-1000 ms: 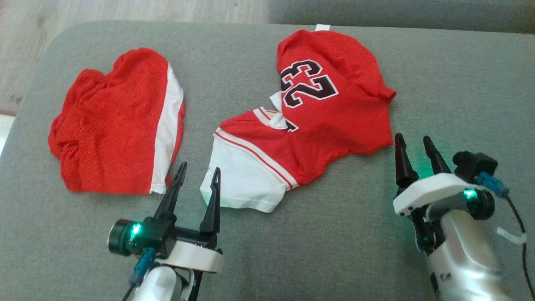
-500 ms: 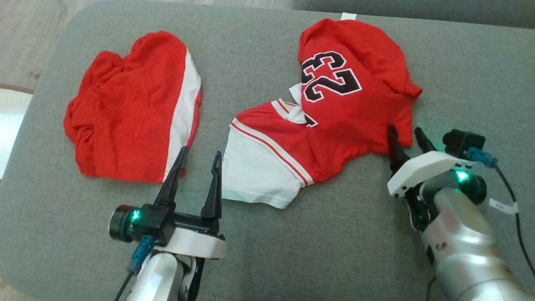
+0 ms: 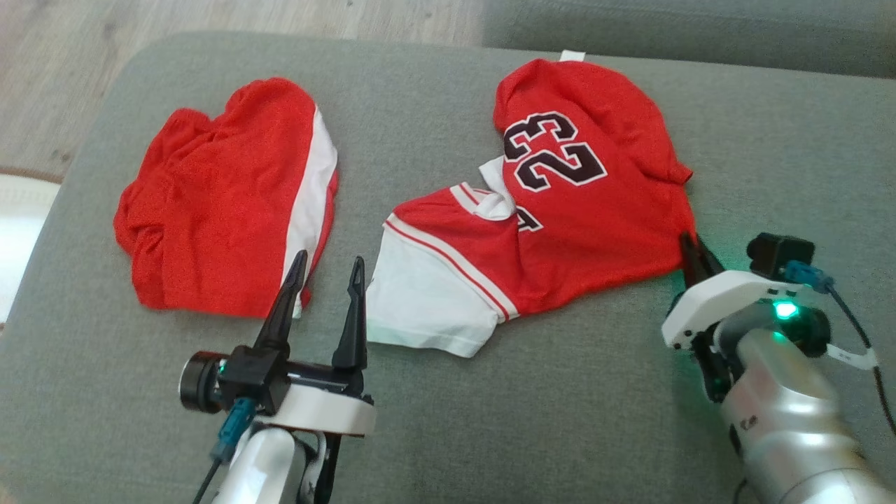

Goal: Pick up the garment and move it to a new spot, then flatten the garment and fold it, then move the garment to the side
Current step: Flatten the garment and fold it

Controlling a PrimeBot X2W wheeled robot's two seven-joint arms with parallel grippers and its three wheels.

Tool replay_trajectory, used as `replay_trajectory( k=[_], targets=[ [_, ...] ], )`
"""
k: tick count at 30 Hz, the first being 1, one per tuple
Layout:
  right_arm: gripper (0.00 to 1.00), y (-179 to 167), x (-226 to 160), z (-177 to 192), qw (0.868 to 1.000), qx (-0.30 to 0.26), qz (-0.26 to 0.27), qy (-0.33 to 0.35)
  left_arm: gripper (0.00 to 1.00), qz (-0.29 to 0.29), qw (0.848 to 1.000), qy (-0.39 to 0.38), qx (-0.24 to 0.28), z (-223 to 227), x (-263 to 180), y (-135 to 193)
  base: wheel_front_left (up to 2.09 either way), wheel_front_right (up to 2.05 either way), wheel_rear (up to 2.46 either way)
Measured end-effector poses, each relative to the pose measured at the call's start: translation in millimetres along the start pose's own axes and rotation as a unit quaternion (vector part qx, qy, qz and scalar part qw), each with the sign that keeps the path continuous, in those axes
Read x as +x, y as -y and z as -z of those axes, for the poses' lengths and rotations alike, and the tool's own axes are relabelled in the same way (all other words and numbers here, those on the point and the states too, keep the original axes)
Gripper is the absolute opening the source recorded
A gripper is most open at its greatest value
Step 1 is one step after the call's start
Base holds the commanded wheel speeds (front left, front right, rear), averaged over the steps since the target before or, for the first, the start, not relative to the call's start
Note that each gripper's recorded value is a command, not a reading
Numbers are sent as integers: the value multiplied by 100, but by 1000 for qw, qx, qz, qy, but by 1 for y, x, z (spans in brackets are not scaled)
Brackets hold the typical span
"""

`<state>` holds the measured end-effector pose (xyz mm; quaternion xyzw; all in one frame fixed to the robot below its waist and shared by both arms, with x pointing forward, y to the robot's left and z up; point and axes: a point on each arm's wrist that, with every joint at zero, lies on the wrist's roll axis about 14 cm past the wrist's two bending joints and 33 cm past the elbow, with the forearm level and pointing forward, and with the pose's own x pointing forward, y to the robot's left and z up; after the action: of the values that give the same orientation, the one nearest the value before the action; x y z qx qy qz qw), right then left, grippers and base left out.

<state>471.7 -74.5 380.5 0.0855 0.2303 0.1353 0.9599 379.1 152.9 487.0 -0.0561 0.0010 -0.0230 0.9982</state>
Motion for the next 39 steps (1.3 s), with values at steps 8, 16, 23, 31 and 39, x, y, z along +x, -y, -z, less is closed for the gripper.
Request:
replay_trajectory(
  k=[8,16,23,31,39],
  targets=[
    [0,47,-27,-38,996,-34,52,57,100,22,1000,5,-7,-3,-7,17,0,0,0],
    [0,123,-80,-64,981,-48,149,115,100,52,998,14,-10,-7,-8,37,0,0,0],
    [0,163,-115,-75,961,-93,219,139,100,63,998,7,-12,-3,-8,44,0,0,0],
    [0,107,-81,-66,964,-178,166,103,100,60,998,-14,-13,11,-7,41,0,0,0],
    [0,77,-55,-23,974,-197,111,22,100,55,998,-25,-9,18,-6,34,0,0,0]
  ],
)
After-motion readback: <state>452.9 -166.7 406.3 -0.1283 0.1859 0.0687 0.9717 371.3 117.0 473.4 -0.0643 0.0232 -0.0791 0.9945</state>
